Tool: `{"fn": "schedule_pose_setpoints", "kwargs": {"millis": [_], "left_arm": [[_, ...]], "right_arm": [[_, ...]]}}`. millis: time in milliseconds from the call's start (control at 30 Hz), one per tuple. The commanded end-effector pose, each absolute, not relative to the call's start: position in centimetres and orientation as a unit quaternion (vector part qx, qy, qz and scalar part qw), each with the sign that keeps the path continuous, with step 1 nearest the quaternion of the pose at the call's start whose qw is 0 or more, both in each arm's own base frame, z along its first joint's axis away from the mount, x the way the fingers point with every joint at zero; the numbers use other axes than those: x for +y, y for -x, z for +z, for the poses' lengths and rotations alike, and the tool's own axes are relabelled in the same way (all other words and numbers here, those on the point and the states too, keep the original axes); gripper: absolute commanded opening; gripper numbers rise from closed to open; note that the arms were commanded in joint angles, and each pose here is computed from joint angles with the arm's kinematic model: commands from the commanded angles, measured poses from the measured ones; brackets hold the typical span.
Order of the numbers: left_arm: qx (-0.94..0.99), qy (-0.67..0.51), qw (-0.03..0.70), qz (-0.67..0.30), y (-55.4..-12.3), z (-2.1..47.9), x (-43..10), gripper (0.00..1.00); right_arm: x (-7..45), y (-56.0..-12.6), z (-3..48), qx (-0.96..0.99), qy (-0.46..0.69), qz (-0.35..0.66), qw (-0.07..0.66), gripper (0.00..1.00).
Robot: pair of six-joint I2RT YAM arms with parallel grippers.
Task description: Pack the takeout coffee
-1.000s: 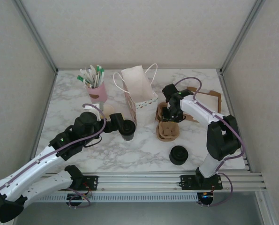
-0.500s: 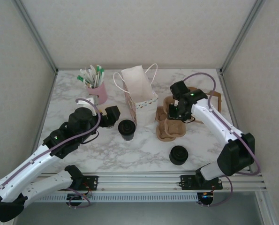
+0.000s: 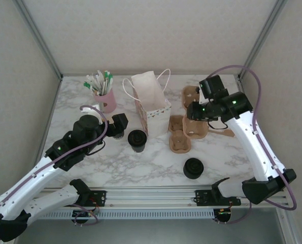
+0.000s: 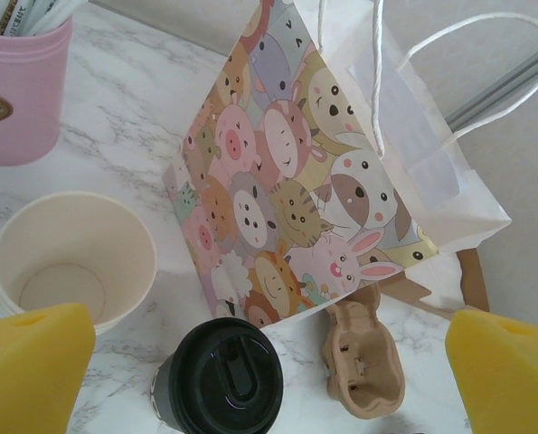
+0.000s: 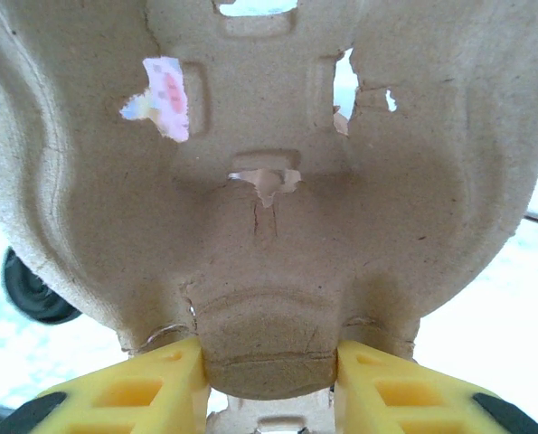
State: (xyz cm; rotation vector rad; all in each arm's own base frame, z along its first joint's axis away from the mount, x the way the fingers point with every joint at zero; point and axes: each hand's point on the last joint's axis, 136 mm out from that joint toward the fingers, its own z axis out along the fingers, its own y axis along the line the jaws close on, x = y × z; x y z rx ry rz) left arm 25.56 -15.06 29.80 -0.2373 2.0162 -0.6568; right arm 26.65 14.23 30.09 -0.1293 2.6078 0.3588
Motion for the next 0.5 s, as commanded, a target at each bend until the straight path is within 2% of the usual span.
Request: {"fn": "schedule_pose_setpoints", "kwargs": {"millis": [0,233,467], "left_arm": [[0.818,0.104,0.495,-0.274,-25.1,31.1,-14.2,1.00],[0.814,0.107,0.500,-0.277,-24.7,31.5,-13.7,1.00],[0.810,0.106,0.503,-0.281,-24.5,31.9,-13.6,0.99]], "right_arm": [[15.4,-25.3,32.1,0.953,0.079,0.167,0.241,0.37],[19.2,-25.6,36.5,0.927,0.120,0.250,0.254,0.38],[22.4,-27.3,38.7,0.906,0.141,0.305,0.256,0.38]]}}
